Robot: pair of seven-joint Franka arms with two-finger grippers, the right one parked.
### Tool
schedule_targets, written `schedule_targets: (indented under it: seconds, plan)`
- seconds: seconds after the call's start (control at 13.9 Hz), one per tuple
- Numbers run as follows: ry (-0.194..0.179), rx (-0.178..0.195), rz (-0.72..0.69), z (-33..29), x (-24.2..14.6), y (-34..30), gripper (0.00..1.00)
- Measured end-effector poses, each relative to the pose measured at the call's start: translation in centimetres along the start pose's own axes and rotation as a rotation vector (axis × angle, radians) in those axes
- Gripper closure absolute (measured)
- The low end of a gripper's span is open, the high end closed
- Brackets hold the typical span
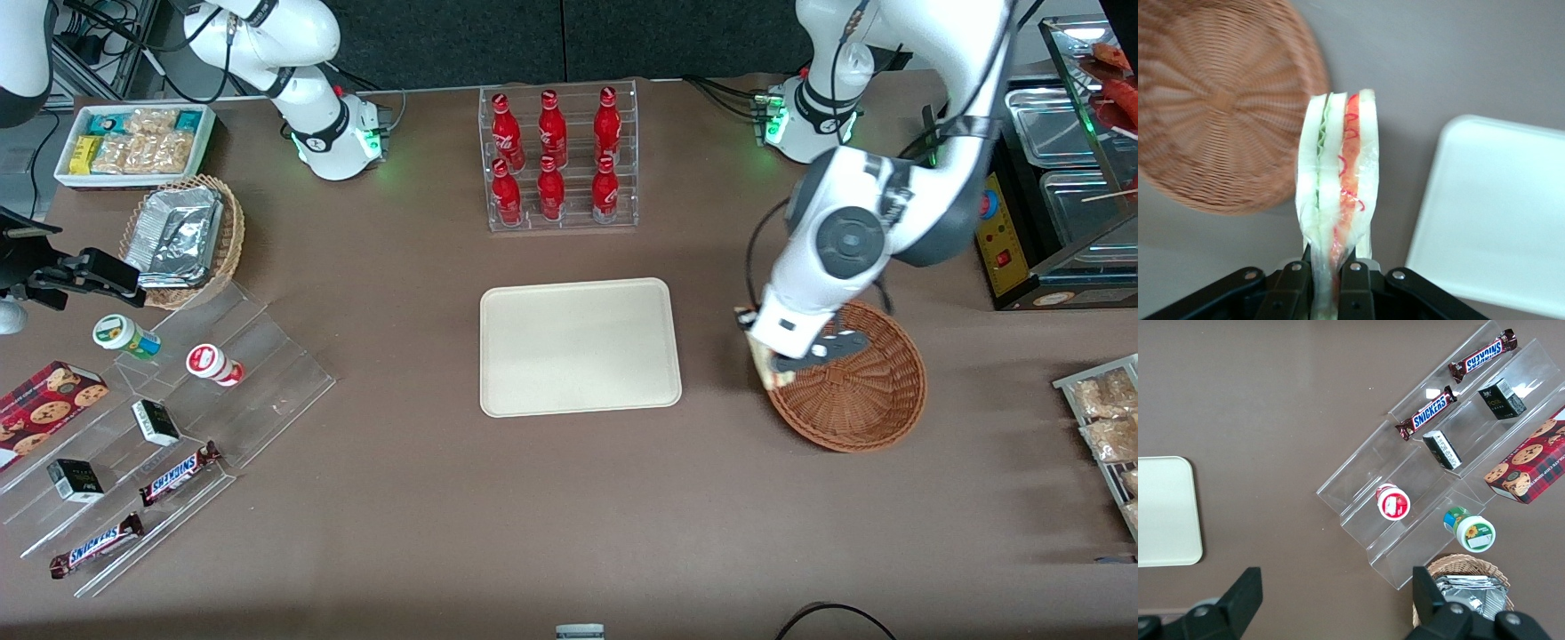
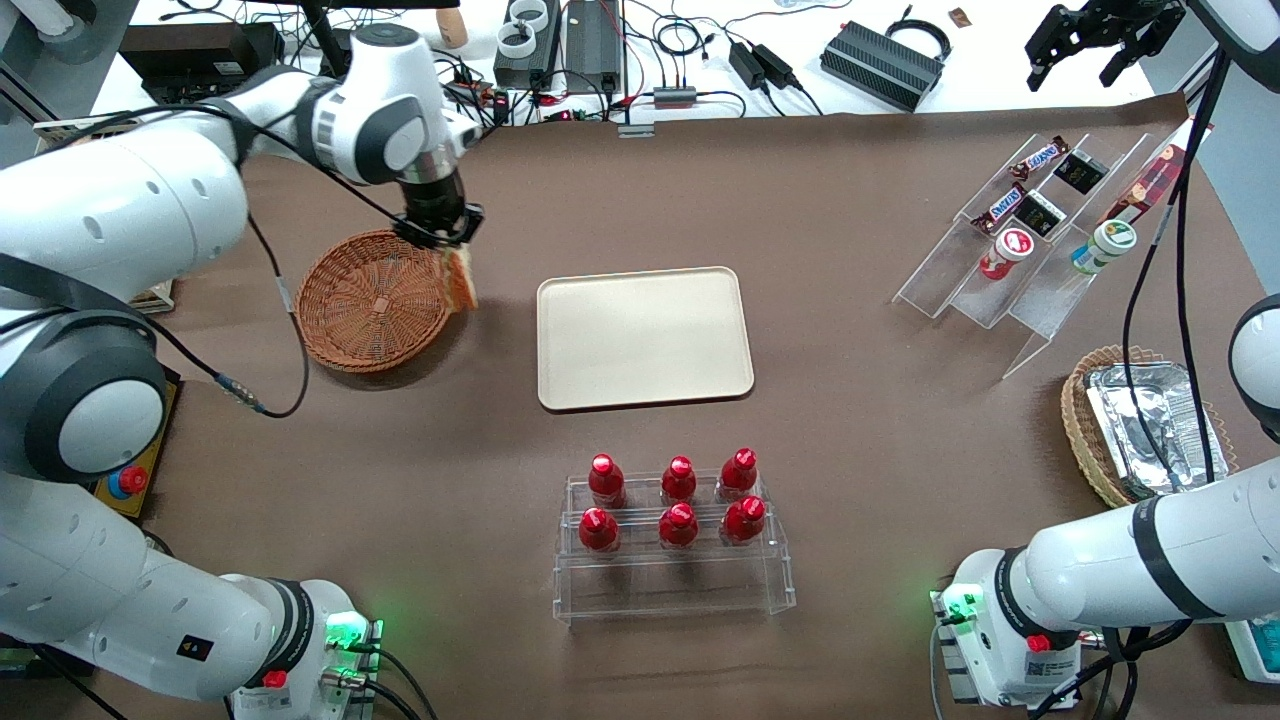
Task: Place sandwich from basket to tray
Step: 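Lift the sandwich and carry it over the white tray, then lower the sandwich onto the white tray with the left gripper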
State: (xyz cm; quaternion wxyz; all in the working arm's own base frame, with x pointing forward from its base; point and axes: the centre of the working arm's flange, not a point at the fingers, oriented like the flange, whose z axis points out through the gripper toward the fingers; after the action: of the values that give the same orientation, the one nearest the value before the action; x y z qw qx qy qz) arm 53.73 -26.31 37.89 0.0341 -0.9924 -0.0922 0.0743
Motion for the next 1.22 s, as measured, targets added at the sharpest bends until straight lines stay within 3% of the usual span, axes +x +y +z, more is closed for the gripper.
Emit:
schedule_targets:
  seconds: [0.29, 0.58, 0.86, 1.22]
  plan:
    - [0.004, -0.005, 0.156, 1.9, -2.6, 10.5, 0.85]
    - [-0.031, -0.025, 0.194, 5.5, -4.8, 18.0, 0.85]
    - [-0.013, -0.08, 0.19, 8.9, -5.4, 21.6, 0.85]
    - [0.016, -0.113, 0.182, 11.7, -5.8, 23.4, 0.85]
